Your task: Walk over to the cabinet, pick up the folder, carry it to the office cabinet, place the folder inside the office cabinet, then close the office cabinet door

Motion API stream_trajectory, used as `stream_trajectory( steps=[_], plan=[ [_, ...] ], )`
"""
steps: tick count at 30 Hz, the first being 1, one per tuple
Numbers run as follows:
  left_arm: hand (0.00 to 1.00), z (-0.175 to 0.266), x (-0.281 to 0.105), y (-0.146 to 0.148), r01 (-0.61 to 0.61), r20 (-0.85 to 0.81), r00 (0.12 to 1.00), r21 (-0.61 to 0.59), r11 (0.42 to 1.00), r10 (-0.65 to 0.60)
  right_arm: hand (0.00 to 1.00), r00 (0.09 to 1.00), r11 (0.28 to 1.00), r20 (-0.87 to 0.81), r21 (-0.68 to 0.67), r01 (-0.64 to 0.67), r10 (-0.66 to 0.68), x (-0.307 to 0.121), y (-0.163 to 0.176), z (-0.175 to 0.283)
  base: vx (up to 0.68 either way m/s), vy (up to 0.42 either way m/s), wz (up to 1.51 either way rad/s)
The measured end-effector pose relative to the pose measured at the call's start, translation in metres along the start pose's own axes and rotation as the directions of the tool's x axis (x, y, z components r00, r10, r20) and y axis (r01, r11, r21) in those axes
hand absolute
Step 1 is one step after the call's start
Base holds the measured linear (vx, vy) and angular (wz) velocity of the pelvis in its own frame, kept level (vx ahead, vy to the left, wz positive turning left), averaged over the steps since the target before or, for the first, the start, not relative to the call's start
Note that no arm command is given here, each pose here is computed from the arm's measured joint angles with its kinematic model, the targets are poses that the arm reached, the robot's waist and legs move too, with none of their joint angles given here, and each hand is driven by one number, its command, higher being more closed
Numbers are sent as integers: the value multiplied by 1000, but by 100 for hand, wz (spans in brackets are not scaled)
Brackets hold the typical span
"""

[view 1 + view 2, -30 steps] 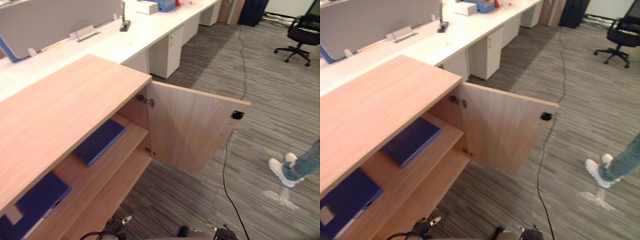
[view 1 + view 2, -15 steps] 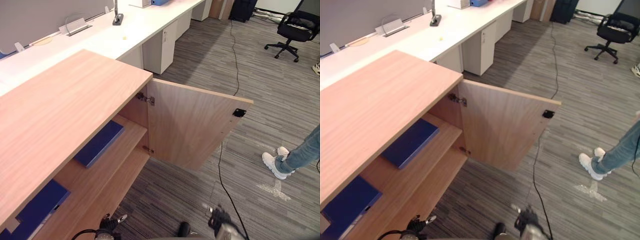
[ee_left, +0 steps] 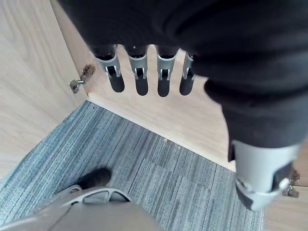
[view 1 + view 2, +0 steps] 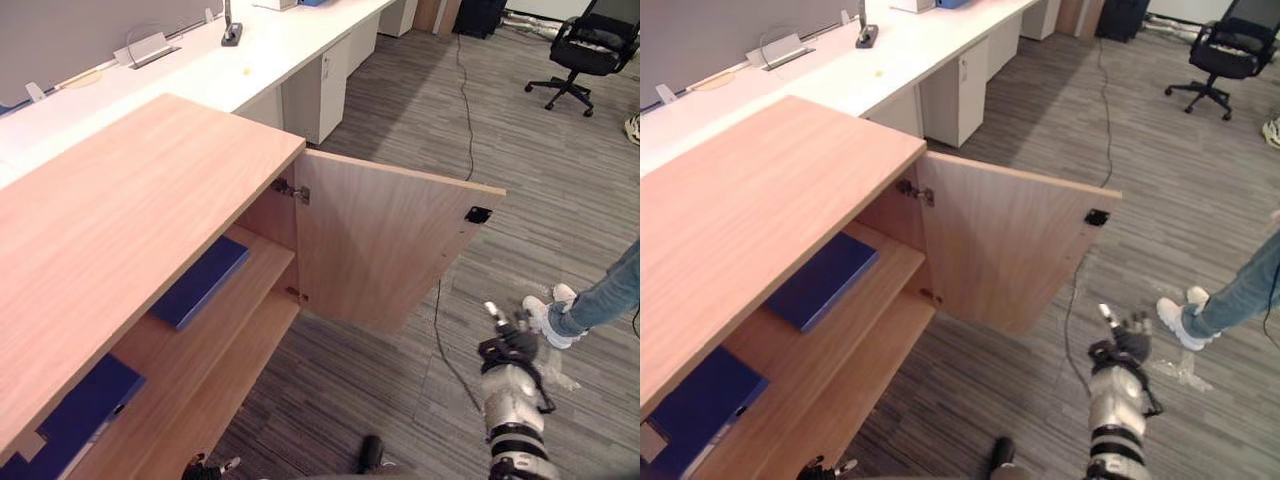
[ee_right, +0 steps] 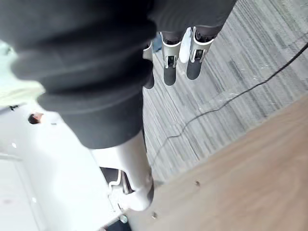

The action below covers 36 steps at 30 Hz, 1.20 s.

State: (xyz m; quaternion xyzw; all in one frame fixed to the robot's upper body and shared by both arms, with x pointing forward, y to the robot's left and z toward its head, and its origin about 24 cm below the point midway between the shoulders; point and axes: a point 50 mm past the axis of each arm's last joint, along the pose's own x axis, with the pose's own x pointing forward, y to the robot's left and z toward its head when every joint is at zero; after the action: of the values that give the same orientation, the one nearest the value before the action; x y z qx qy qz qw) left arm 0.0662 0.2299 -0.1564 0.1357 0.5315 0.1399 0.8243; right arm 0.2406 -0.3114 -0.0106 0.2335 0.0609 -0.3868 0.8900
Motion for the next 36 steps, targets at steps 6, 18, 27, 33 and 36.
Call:
stream_trajectory(
  steps=[6, 18, 27, 33, 36],
  plan=[
    [0, 1, -1, -4, 16, 10, 1000, 14, 1000, -16, 0, 995, 997, 91, -51, 52, -47, 33, 2, 50, -13, -9, 2],
    [0, 6, -6, -17, 74, 69, 995, 65, 995, -78, 0, 966, 989, 221, -92, -114, 132, 64, 99, 160, -61, -14, 10],
    [0, 17, -7, -20, 90, 134, 986, 64, 994, -98, 0, 930, 953, 249, -206, -222, 270, 54, 149, 186, -30, -3, 9],
    [0, 26, -8, -22, 103, 178, 977, 73, 992, -114, 0, 905, 917, 282, -335, -218, 318, 48, 163, 203, 0, 0, 0],
    [0, 28, -8, -22, 106, 187, 975, 70, 992, -117, 0, 893, 890, 287, -402, -216, 346, 46, 167, 205, -37, 2, 0]
  ],
)
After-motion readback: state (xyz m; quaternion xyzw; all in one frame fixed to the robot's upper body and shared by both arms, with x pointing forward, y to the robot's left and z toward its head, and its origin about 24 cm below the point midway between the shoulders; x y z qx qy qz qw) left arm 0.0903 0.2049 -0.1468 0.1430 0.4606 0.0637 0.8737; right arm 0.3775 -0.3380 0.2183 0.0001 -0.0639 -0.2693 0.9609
